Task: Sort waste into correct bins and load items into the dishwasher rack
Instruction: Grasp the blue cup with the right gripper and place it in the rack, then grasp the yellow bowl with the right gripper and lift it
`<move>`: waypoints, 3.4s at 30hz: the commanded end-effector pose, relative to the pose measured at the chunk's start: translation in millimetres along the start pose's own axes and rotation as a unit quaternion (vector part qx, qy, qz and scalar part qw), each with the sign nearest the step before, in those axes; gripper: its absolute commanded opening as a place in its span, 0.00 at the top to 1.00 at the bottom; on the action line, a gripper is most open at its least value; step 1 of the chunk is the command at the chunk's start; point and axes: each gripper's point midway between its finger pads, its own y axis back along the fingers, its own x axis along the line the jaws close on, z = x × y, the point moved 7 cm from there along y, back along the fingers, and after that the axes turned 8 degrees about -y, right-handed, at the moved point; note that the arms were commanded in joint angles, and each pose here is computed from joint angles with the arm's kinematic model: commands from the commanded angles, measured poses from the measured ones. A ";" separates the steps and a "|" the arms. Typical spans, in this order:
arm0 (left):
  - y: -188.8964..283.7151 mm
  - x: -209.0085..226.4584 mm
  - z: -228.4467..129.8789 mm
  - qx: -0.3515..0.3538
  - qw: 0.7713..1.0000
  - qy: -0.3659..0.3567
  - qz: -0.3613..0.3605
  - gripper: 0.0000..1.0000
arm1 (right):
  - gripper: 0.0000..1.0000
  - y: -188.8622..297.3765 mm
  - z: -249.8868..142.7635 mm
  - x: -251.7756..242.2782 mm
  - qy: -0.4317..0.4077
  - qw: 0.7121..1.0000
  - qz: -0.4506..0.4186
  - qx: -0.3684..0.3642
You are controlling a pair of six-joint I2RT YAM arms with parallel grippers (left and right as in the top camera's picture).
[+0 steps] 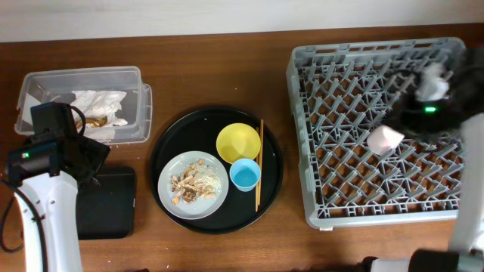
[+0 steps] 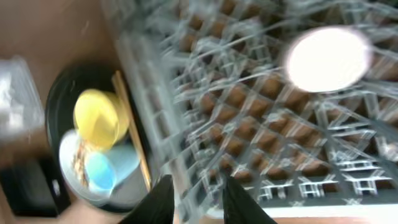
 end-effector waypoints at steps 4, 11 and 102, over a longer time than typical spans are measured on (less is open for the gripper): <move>2.1 1.9 1.2 -0.006 1.000 -0.004 0.002 0.01 | 0.71 -59.3 -130.4 158.6 0.266 0.961 -0.038 0.071; 2.1 1.9 1.2 -0.006 1.000 -0.004 0.002 0.01 | 0.63 -218.9 -211.0 205.8 0.316 0.928 -0.151 0.131; 2.1 1.9 1.2 -0.006 1.000 -0.004 0.002 0.01 | 0.69 -330.1 -137.3 229.5 0.188 0.965 -0.181 0.035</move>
